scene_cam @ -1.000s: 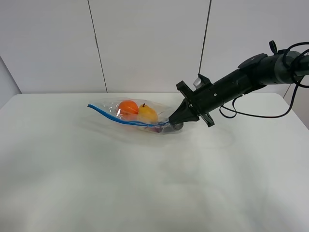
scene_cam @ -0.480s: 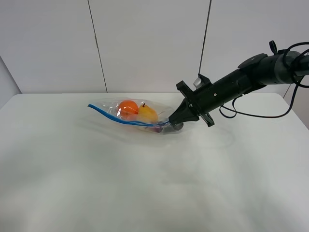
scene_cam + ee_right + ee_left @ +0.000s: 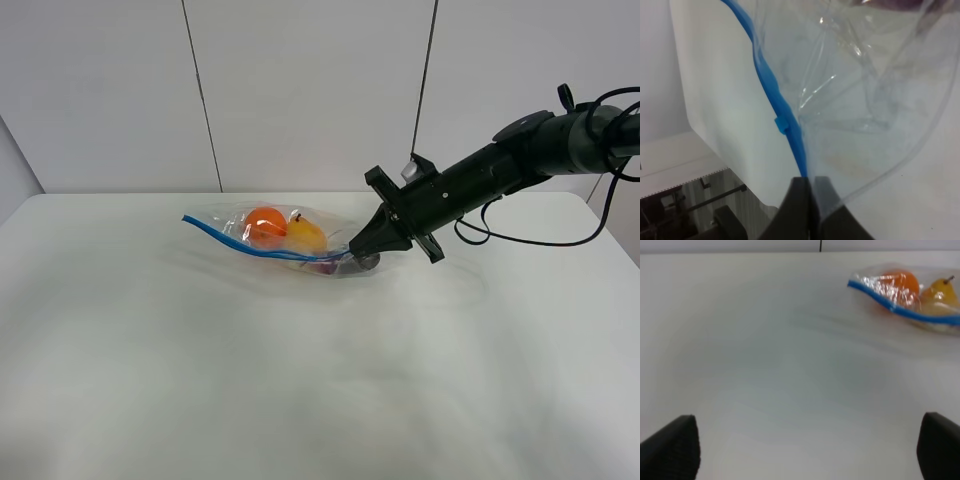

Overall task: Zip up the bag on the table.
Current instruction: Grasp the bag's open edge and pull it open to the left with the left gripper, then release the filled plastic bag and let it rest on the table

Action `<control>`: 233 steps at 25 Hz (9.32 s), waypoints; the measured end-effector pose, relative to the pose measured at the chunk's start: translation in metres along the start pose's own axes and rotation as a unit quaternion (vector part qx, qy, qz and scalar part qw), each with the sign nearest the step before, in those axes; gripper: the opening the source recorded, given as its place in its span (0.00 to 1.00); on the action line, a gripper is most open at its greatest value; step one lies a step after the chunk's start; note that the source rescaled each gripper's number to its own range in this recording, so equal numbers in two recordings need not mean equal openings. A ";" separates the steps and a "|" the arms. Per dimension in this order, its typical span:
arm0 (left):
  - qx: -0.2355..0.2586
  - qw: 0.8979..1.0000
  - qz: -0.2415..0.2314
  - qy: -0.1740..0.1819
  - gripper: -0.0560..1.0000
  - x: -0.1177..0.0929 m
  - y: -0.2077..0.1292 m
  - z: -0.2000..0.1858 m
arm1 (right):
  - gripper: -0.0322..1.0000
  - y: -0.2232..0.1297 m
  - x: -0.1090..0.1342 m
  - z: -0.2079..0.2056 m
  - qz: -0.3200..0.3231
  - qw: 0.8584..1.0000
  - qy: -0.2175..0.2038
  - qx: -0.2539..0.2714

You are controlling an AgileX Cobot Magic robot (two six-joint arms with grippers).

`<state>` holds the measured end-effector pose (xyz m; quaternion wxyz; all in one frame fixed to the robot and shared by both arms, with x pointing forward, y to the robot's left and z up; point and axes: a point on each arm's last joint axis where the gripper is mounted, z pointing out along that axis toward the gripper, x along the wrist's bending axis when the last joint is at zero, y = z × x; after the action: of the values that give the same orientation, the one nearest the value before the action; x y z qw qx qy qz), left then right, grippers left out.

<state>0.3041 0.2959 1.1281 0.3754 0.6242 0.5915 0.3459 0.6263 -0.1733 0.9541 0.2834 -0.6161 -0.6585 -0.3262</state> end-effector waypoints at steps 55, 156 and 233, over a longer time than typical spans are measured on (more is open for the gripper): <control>-0.122 0.836 0.500 -0.192 0.91 -0.215 -0.054 0.314 | 0.03 0.001 0.000 0.000 0.012 1.000 -0.003 -0.005; -0.112 0.824 0.527 -0.177 0.05 -0.206 -0.070 0.332 | 0.03 0.001 0.000 0.000 0.018 1.000 -0.002 -0.004; 0.262 0.959 -0.041 -0.103 1.00 0.051 0.056 0.365 | 0.03 0.001 0.001 -0.001 0.019 1.000 0.003 -0.003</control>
<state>0.6537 0.3244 1.0014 0.2711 0.7081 0.6447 0.0973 0.6273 -0.1735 0.9553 0.2893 -0.6284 -0.6450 -0.3246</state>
